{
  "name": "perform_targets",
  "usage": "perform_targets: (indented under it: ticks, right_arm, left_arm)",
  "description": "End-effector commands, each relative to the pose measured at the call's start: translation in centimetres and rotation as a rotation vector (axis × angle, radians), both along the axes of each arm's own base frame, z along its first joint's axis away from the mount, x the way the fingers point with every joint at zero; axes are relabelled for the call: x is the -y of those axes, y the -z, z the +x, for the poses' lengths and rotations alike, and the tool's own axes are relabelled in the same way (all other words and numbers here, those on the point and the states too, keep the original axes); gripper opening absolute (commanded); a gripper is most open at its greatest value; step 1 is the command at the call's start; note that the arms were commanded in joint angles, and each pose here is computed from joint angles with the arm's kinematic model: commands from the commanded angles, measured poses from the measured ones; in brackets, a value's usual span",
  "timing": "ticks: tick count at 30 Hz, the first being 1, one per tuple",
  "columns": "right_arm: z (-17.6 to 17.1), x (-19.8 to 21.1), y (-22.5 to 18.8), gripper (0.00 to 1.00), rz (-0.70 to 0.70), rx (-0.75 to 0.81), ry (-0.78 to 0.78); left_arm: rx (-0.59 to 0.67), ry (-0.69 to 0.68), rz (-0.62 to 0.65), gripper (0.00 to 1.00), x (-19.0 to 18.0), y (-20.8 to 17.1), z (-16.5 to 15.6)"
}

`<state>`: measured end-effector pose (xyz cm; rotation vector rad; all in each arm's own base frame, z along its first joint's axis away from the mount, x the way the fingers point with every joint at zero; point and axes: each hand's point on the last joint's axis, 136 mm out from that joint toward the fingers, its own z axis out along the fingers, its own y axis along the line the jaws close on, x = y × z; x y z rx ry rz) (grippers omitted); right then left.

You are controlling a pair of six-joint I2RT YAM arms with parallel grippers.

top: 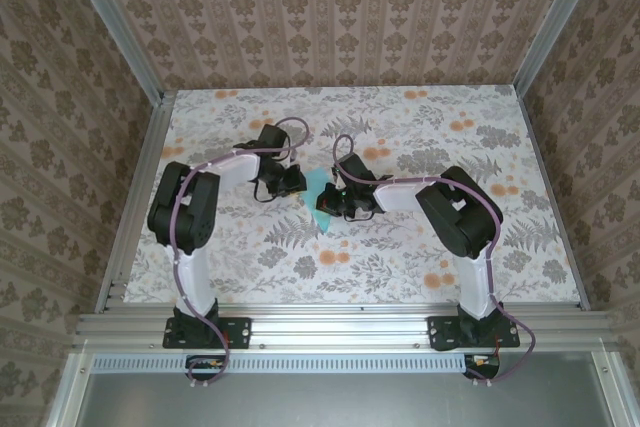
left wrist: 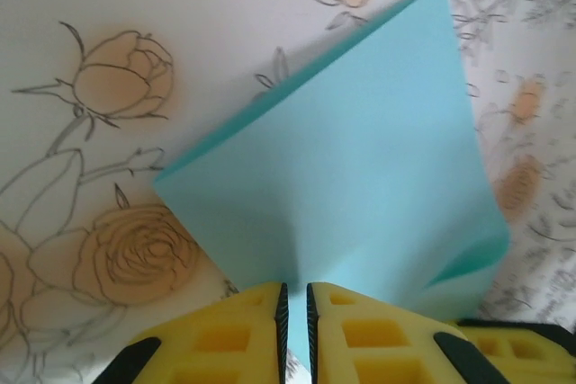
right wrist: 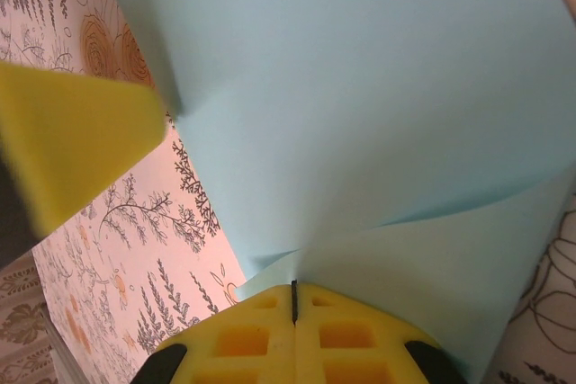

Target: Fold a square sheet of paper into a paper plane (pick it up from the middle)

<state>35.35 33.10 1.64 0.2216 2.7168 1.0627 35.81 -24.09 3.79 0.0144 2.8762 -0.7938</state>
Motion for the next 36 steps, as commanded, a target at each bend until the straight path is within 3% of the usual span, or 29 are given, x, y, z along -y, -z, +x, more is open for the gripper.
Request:
perform_targets:
  ticks: [1,5,9,18,26,36]
  right_arm:
    - [-1.9,2.3,3.5,0.00,-0.114,-0.102,0.019]
    - [-2.0,2.2,3.8,0.00,-0.109,-0.109,0.012]
    - [-2.1,2.2,4.0,0.00,-0.106,-0.113,0.011]
    - [-2.1,2.0,3.9,0.00,-0.100,-0.115,0.008]
    - [-2.1,2.0,4.0,0.00,-0.099,-0.118,0.006]
    - [-2.2,2.0,4.1,0.00,-0.098,-0.119,0.005]
  left_arm:
    - [0.022,0.031,-0.122,0.16,1.7,-3.3,-1.5]
    - [-0.008,0.051,-0.164,0.15,2.9,-3.1,-3.8]
    - [-0.032,0.064,-0.108,0.15,2.9,-1.6,-5.0]
    - [-0.054,0.063,-0.009,0.21,2.0,0.8,-5.0]
    - [-0.059,0.023,0.085,0.14,0.4,2.2,-4.7]
    - [-0.034,0.030,-0.004,0.18,1.5,0.9,-4.2]
